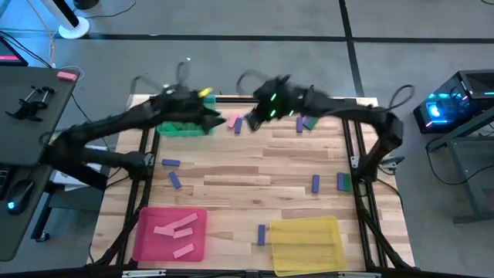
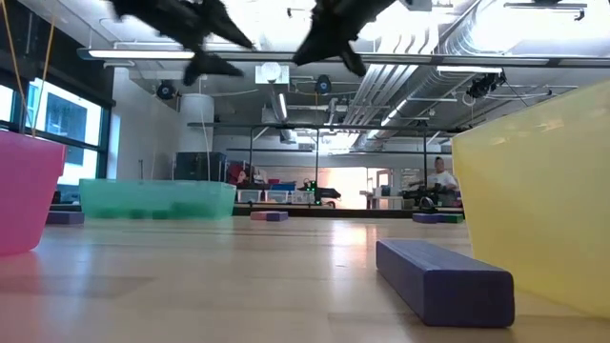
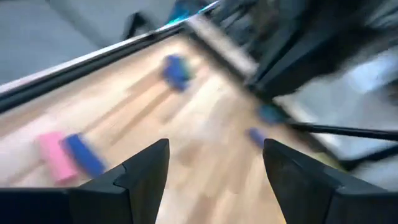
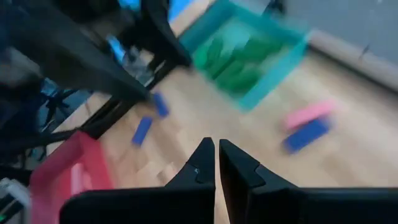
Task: Sort blocks
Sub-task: Put the pink block into the pink bin
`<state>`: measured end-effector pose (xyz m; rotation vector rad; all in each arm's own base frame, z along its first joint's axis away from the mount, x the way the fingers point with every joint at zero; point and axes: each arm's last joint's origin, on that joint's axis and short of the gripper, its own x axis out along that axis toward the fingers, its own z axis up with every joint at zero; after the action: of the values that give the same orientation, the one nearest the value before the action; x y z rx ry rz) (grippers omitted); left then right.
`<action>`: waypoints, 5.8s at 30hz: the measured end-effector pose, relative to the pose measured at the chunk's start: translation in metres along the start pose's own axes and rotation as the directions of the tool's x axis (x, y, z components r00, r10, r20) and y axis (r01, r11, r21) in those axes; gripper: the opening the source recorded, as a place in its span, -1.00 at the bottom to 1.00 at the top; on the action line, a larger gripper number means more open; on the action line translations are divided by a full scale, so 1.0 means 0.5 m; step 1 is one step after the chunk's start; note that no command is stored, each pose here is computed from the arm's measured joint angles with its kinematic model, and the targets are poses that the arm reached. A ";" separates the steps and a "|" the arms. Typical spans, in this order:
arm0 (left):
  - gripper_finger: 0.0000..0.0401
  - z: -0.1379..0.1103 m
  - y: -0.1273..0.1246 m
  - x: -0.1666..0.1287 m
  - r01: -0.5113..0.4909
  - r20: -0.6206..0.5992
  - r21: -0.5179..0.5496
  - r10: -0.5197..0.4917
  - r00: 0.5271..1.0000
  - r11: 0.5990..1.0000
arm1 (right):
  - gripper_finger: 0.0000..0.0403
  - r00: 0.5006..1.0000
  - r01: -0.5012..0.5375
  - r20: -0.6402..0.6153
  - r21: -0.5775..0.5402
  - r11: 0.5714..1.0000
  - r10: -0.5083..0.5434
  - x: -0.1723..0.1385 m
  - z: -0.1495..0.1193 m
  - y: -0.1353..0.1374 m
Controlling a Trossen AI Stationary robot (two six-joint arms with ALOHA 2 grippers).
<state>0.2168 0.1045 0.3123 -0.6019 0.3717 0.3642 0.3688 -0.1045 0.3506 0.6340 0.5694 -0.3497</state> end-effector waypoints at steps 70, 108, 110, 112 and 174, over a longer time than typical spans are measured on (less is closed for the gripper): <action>-0.06 -0.008 0.257 0.425 -0.505 -0.745 0.140 0.427 0.512 0.852 | -1.00 0.987 -0.068 0.133 -0.146 0.987 0.088 -0.192 0.091 -0.124; -0.06 -0.025 0.236 0.444 -0.458 -0.677 0.296 0.522 0.519 0.838 | -1.00 0.986 -0.063 0.145 -0.154 0.986 0.085 -0.192 0.093 -0.124; -0.06 -0.029 0.227 0.448 -0.421 -0.677 0.316 0.512 0.528 0.851 | -1.00 0.986 -0.062 0.145 -0.155 0.986 0.085 -0.192 0.093 -0.124; -0.06 -0.032 0.219 0.452 -0.365 -0.681 0.347 0.500 0.536 0.864 | -1.00 0.986 -0.062 0.145 -0.156 0.986 0.085 -0.192 0.093 -0.124; -0.72 -0.195 -0.209 -0.183 0.135 -0.515 -0.008 -0.120 0.849 0.991 | -1.00 0.875 -0.458 0.028 -0.274 0.846 0.483 -0.165 0.073 -0.018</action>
<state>0.1602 -0.0546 0.3280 -0.6898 0.8476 0.0604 0.3135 -0.1236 0.4196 0.4789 0.3407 0.1601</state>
